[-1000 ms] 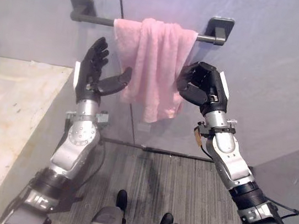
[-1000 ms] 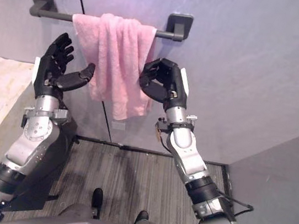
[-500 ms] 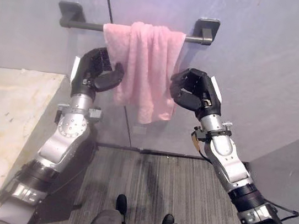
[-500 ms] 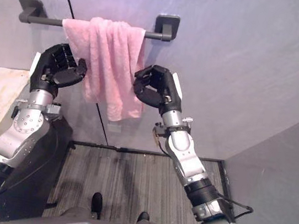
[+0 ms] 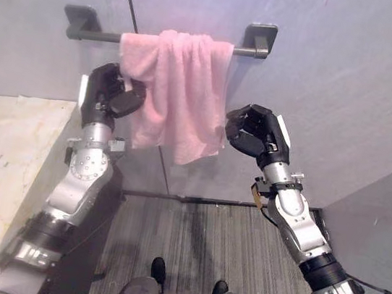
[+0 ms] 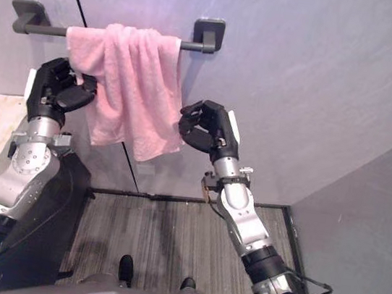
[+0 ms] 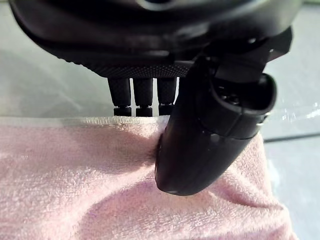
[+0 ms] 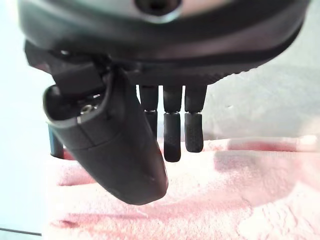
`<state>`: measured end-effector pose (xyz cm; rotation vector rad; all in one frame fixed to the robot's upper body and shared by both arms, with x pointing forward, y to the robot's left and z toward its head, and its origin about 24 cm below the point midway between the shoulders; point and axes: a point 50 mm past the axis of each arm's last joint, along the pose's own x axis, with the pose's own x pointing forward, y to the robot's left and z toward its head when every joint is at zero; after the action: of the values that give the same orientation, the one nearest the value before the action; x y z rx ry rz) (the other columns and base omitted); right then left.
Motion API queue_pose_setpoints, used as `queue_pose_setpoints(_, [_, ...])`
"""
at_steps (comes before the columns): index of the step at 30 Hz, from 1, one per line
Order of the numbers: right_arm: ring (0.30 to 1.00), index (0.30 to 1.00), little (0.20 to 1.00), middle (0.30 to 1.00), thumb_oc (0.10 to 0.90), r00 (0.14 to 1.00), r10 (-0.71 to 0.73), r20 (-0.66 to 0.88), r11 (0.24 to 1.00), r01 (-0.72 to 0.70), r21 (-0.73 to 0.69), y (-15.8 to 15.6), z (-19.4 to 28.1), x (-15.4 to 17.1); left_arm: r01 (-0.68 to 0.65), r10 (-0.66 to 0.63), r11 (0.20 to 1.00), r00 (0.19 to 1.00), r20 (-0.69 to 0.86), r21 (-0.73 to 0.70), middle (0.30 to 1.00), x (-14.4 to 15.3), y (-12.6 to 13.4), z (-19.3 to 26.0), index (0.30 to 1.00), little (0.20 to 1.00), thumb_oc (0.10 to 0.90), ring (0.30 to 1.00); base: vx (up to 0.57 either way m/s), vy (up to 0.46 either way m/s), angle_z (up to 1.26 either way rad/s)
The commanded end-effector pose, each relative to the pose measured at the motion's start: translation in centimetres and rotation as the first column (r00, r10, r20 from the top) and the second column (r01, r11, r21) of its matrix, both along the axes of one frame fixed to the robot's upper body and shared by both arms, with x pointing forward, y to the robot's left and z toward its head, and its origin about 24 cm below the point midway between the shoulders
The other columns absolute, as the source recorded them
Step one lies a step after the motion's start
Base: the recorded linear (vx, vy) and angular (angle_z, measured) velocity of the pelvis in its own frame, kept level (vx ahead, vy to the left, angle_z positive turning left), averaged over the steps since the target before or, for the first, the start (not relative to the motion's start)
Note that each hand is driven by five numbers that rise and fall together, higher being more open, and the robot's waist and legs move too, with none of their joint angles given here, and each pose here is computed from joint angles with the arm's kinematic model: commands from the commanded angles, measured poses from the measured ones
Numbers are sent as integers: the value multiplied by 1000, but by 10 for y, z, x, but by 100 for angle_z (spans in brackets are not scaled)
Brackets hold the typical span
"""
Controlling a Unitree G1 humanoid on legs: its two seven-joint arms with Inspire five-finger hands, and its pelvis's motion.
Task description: Organize the bathroom.
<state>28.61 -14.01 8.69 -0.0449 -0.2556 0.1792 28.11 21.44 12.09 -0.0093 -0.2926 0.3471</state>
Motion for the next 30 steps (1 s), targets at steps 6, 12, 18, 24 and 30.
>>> queue_pose_setpoints(6, [300,300,300,300,400,962,-202,186,961,157,229,-6,31,-4,-235,253,957,963,94,-170,300,-9,10,-5,300,300,400,300,0,0,-2])
queue_pose_setpoints(12, [300,300,300,300,400,948,-272,164,943,228,244,-10,27,-6,-275,294,945,952,90,-179,300,-11,11,-7,300,300,400,300,-1,0,-1])
queue_pose_setpoints(18, [300,300,300,300,400,906,-417,73,871,375,316,-22,16,-10,-360,386,907,918,90,-220,300,-15,14,-9,300,300,400,300,-2,3,-1])
queue_pose_setpoints(24, [300,300,300,300,400,882,-469,39,835,429,345,-25,13,-13,-428,464,862,882,81,-272,300,-20,18,-13,300,300,400,300,-4,7,-3])
queue_pose_setpoints(30, [300,300,300,300,400,883,-470,12,823,433,369,-23,10,-13,-413,444,872,893,74,-262,300,-19,12,-13,300,300,400,300,-3,1,-8])
